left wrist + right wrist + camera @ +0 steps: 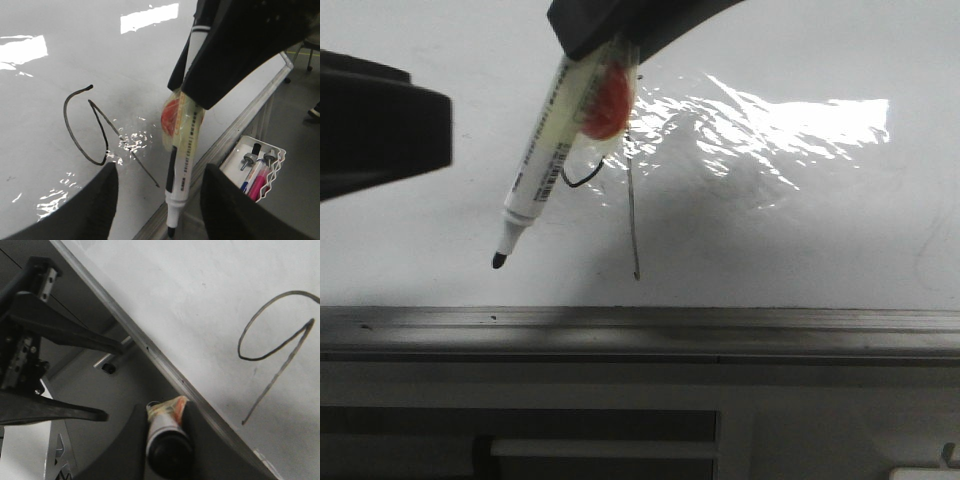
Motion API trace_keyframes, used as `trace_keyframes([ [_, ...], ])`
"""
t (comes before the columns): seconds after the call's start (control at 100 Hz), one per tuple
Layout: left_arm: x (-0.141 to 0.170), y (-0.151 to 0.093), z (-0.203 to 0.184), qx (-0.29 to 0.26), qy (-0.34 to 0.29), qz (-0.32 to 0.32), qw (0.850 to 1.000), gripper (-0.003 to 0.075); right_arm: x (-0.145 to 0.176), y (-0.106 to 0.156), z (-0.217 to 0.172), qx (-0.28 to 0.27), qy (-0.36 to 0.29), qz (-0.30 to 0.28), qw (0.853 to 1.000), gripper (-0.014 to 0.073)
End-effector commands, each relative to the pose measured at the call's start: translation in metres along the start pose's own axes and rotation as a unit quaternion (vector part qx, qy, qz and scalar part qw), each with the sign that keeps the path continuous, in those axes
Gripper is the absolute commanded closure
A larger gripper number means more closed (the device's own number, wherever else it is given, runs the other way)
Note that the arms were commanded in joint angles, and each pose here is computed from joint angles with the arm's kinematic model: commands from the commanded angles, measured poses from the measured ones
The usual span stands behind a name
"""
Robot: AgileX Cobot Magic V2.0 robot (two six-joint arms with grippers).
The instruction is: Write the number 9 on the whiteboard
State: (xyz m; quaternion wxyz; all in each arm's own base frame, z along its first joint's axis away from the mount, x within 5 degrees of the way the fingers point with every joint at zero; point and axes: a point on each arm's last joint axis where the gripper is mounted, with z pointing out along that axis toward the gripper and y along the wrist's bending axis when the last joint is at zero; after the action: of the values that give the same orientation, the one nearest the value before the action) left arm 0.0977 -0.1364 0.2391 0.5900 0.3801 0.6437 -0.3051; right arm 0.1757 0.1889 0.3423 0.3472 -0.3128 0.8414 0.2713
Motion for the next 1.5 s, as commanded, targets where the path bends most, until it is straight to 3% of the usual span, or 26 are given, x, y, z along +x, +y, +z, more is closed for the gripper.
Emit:
trace_keyframes([
  [0.0,-0.019,-0.001,0.013,0.015,-0.061,0.005,0.998,0.0366,-0.016,0.006,-0.015,-0.006,-0.060,0.008,0.998,0.0656],
  [0.25,-0.012,-0.004,0.032,0.042,-0.031,0.035,0.998,0.0367,-0.016,0.008,-0.015,-0.019,-0.061,0.026,0.998,0.0656],
  [0.35,-0.010,-0.004,0.034,0.042,-0.026,0.033,0.998,0.0403,-0.016,0.008,-0.015,-0.020,-0.058,0.026,0.998,0.0656],
  [0.44,-0.011,-0.004,0.034,0.043,-0.030,0.033,0.998,0.0490,-0.015,0.008,-0.015,-0.020,-0.054,0.026,0.998,0.0656],
  [0.59,-0.012,-0.004,0.034,0.044,-0.035,0.033,0.998,0.0722,-0.013,0.008,-0.015,-0.022,-0.046,0.026,0.998,0.0656],
  [0.66,-0.012,-0.004,0.034,0.044,-0.035,0.033,0.998,0.0741,-0.013,0.008,-0.015,-0.021,-0.046,0.025,0.998,0.0650],
  [0.73,-0.012,-0.004,0.034,0.044,-0.035,0.033,0.998,0.0741,-0.013,0.008,-0.015,-0.021,-0.046,0.025,0.998,0.0572],
  [0.81,-0.012,-0.004,0.034,0.042,-0.035,0.030,0.998,0.0741,-0.013,0.008,-0.015,-0.021,-0.046,0.025,0.998,0.0361],
  [0.89,-0.012,0.000,0.034,0.021,-0.034,-0.012,0.999,0.0741,-0.015,0.008,-0.015,-0.020,-0.052,0.025,0.998,0.0146],
  [0.95,-0.011,0.007,0.034,-0.014,-0.030,-0.071,0.997,0.0741,-0.015,0.008,-0.015,-0.020,-0.053,0.025,0.998,0.0078],
  [1.07,-0.004,0.019,0.033,-0.082,-0.005,-0.180,0.980,0.0741,-0.015,0.008,-0.015,-0.020,-0.053,0.025,0.998,0.0109],
  [1.18,0.004,0.026,0.031,-0.133,0.022,-0.269,0.954,0.0741,-0.015,0.008,-0.015,-0.020,-0.052,0.025,0.998,0.0138],
  [1.49,0.006,0.029,0.046,-0.149,0.054,-0.307,0.938,0.0741,-0.015,0.008,-0.015,-0.021,-0.052,0.026,0.998,0.0143],
])
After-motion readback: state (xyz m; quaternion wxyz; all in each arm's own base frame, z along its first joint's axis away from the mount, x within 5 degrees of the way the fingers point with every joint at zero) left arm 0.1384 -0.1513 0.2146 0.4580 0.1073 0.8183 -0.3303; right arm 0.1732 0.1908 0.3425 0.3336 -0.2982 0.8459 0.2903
